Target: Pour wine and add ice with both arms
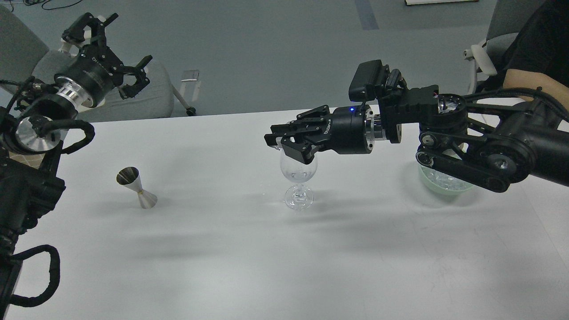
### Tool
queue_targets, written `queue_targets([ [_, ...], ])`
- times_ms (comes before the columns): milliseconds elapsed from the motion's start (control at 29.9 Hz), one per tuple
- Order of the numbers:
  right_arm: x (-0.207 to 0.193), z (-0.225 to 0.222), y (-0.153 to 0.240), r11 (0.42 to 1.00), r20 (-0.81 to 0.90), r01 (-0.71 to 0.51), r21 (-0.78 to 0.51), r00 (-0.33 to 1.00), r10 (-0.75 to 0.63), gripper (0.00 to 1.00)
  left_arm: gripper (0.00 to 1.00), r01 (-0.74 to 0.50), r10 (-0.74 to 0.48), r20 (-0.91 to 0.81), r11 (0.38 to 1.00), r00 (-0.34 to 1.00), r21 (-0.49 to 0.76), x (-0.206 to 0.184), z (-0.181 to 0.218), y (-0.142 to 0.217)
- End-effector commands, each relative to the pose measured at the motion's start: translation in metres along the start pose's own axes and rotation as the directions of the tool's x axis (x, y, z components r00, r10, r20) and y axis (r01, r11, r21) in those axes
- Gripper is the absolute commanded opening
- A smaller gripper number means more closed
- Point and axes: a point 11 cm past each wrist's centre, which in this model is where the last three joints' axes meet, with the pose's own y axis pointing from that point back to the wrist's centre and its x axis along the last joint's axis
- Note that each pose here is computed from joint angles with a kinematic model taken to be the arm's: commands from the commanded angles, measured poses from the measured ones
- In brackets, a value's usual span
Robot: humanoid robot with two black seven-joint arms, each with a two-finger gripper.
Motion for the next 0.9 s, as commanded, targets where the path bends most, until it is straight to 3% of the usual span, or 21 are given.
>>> queue_targets([
  [0,-0.0023,0.0002,0.0004,1.000,0.007,0.003,0.001,1.000,-0.003,0.93,0.98,-0.001,0.001,0.000,1.000,1.000,-0.001,0.0003,0.0006,0.0003],
  [368,-0.0021,0.0054,0.0068,1.000,-0.006,0.016,-0.017,1.000,-0.016,0.59,0.98,-0.003,0.003,0.000,1.000,1.000,-0.004,0.0012,0.0021,0.0010],
  [535,-0.0090,0.0053,0.0066,0.998,-0.020,0.056,-0.017,0.998,-0.056,0.39,0.98,-0.003,0.003,0.000,1.000,1.000,-0.004,0.0012,0.0021,0.0010],
  [601,-0.0094,0.0048,0.0064,0.998,-0.021,0.057,-0.016,0.998,-0.058,0.36,0.98,-0.003,0.003,0.000,1.000,1.000,-0.004,0.0012,0.0021,0.0010],
  [702,-0.0097,0.0060,0.0075,0.998,-0.024,0.062,-0.022,0.998,-0.062,0.23,0.98,-0.003,0.003,0.000,1.000,1.000,-0.004,0.0012,0.0021,0.0010],
  [735,-0.0078,0.0069,0.0086,0.998,-0.029,0.063,-0.025,0.998,-0.063,0.11,0.98,-0.003,0.003,0.000,1.000,1.000,-0.004,0.0012,0.0021,0.0010],
  [802,-0.0081,0.0074,0.0092,0.997,-0.028,0.068,-0.027,0.997,-0.069,0.00,0.98,-0.004,0.004,0.001,1.000,1.000,-0.004,0.0017,0.0026,0.0013],
  [869,-0.0086,0.0076,0.0093,0.996,-0.024,0.080,-0.029,0.996,-0.081,0.00,0.98,-0.003,0.003,0.000,1.000,1.000,-0.005,0.0016,0.0027,0.0014],
])
